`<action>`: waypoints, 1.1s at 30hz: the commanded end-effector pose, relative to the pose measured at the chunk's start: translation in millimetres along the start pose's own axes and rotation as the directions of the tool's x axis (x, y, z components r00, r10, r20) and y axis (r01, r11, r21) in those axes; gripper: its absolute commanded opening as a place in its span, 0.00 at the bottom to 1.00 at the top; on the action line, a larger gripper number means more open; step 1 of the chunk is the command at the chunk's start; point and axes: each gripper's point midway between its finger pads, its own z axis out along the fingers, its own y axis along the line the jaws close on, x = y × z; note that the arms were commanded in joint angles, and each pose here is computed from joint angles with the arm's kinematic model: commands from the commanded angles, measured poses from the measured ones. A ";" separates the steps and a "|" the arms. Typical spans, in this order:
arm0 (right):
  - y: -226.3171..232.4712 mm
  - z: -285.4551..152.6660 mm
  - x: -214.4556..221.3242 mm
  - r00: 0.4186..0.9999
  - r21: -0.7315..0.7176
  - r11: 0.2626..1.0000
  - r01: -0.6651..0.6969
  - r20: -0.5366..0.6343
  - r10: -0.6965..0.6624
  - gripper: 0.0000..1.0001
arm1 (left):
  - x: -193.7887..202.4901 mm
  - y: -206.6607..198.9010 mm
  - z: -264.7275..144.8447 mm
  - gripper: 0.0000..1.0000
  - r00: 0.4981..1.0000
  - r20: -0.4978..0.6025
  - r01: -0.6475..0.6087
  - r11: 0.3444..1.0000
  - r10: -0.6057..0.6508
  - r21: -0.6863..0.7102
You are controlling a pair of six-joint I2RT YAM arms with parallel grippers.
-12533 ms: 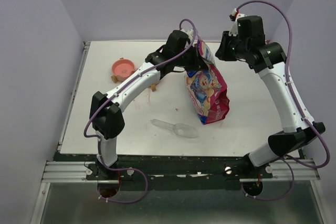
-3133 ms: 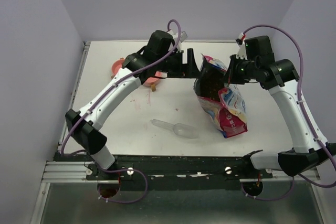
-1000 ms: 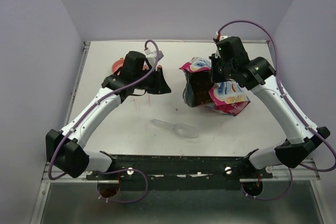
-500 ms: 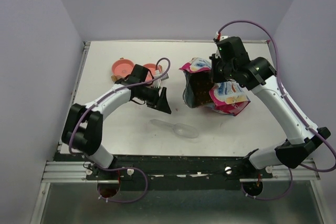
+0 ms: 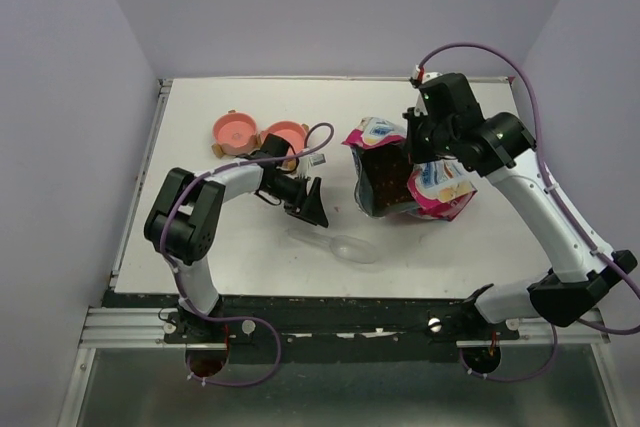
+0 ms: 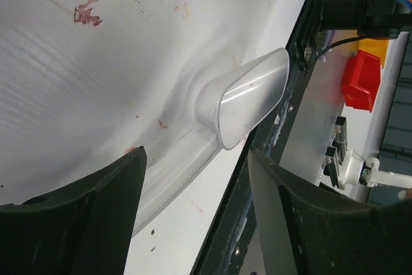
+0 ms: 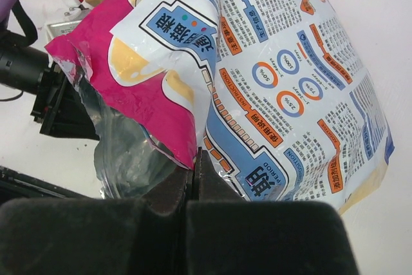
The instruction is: Serve the pet food
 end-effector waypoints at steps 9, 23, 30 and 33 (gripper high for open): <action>14.0 -19.8 -3.6 0.998 -0.109 0.994 0.022 0.055 -0.016 0.00 | 16.7 18.2 12.5 0.70 0.991 0.072 0.122 0.985 -0.114 -0.120; 13.0 -15.8 4.8 0.997 -0.121 0.992 0.045 0.065 -0.037 0.00 | 49.6 8.6 26.5 0.72 0.991 0.099 0.111 0.953 -0.087 -0.281; 13.1 -14.4 6.6 0.997 -0.125 0.991 0.052 0.066 -0.044 0.00 | 58.3 7.6 38.0 0.69 0.995 0.063 0.093 0.949 -0.078 -0.301; 14.2 -13.7 7.2 0.997 -0.130 0.990 0.053 0.060 -0.045 0.01 | 53.4 10.2 44.7 0.61 0.992 0.071 0.125 0.944 -0.108 -0.306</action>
